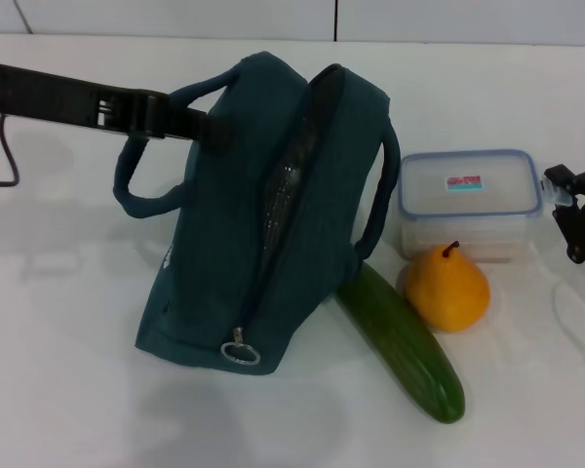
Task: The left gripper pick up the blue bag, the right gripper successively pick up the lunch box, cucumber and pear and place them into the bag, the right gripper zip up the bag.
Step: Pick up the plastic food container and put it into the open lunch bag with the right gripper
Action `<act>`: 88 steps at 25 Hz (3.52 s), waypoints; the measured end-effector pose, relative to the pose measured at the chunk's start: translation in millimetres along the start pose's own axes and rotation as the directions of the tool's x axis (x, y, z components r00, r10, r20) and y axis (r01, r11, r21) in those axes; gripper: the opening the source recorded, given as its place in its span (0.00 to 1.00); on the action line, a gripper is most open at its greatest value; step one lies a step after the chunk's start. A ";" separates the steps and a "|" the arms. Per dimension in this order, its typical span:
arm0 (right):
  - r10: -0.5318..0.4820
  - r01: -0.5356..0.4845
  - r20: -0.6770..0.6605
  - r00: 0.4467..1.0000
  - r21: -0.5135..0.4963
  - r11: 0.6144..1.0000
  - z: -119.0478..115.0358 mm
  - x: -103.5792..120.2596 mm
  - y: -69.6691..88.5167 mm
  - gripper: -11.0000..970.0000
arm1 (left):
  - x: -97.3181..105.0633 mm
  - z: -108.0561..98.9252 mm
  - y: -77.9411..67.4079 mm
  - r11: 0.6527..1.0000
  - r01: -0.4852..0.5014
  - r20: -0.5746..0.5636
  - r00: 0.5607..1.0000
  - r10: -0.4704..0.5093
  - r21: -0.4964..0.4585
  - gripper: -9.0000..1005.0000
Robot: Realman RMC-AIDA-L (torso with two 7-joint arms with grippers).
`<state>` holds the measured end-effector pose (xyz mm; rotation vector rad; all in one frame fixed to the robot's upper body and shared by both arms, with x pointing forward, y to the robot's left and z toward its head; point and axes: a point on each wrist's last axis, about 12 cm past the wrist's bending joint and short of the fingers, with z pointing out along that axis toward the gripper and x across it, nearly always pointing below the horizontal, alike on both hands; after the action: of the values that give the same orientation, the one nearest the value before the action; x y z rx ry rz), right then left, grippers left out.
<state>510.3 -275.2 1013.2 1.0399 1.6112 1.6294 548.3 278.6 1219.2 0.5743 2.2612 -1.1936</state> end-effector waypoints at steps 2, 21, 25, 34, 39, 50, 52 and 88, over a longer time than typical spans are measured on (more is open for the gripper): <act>0.034 -0.034 0.004 0.999 -0.005 0.999 -0.8 0.9 -0.4 0.10 | -0.2 2.4 -1.0 1.000 -0.001 0.000 1.000 0.001 0.007 0.06; 0.183 -0.177 0.041 0.982 -0.118 0.977 -12.4 1.3 4.8 0.10 | -4.5 9.7 -1.9 1.000 -0.026 0.031 0.999 0.026 0.009 0.06; 0.212 -0.206 0.033 0.977 -0.129 0.970 -13.6 2.1 5.5 0.10 | -5.3 10.4 -1.1 0.999 -0.036 0.039 0.999 0.035 0.002 0.06; 0.261 -0.251 0.007 0.965 -0.247 0.936 -14.7 7.9 16.5 0.10 | -7.8 13.1 0.3 0.998 -0.057 0.019 0.998 0.058 -0.037 0.07; 0.259 -0.248 -0.010 0.966 -0.330 0.911 -16.9 7.8 26.3 0.10 | -9.3 15.3 -0.2 0.997 -0.064 0.013 0.998 0.064 -0.044 0.06; 0.251 -0.248 -0.050 0.967 -0.428 0.869 -7.6 6.9 44.4 0.10 | -18.9 24.0 -13.3 0.990 -0.122 0.003 0.993 0.122 -0.066 0.06; 0.248 -0.246 -0.054 0.967 -0.445 0.861 -6.2 6.5 47.4 0.10 | -19.4 26.8 -14.6 0.989 -0.128 0.003 0.992 0.129 -0.074 0.06; 0.167 -0.212 -0.267 0.949 -0.150 0.966 55.6 48.2 39.6 0.10 | -30.0 41.4 -26.9 0.988 -0.131 -0.005 0.991 0.132 -0.080 0.06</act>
<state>537.9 -208.2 1055.0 0.9493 1.5244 2.0666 566.0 225.8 1234.6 0.6805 2.2224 -1.0336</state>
